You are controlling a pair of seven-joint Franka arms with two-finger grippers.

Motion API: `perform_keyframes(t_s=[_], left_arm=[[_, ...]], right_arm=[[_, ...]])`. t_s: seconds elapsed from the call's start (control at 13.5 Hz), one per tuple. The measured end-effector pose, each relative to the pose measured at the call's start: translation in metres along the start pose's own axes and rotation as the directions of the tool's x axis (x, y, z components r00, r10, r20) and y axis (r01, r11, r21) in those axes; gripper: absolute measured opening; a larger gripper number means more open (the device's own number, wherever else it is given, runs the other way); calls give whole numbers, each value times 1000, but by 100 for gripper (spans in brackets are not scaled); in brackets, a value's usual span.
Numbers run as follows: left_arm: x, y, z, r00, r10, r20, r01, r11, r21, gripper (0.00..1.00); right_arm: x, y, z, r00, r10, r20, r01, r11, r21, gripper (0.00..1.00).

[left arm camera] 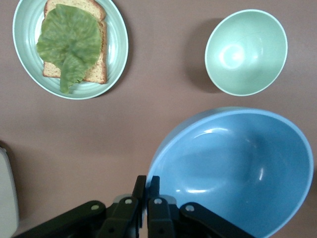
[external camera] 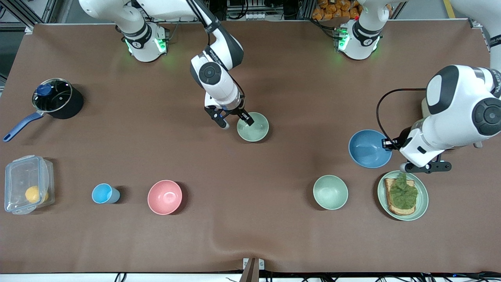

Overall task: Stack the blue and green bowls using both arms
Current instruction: 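Carry the green bowl with the right gripper toward the table middle, then carry the blue bowl with the left gripper over the green bowl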

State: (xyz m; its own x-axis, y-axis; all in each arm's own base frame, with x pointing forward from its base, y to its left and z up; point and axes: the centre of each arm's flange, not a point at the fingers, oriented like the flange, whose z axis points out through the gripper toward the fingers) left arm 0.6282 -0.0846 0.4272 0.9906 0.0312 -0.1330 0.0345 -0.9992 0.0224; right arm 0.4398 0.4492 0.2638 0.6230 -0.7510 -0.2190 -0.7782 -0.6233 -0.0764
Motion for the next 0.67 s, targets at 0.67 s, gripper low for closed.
perform_keyframes(t_s=[0.67], left_arm=[[-23,105,14,998,22,66,-12,989,-145,5]], right_arm=[[91,4,-43,960,274,63,-259,948,-185,100]])
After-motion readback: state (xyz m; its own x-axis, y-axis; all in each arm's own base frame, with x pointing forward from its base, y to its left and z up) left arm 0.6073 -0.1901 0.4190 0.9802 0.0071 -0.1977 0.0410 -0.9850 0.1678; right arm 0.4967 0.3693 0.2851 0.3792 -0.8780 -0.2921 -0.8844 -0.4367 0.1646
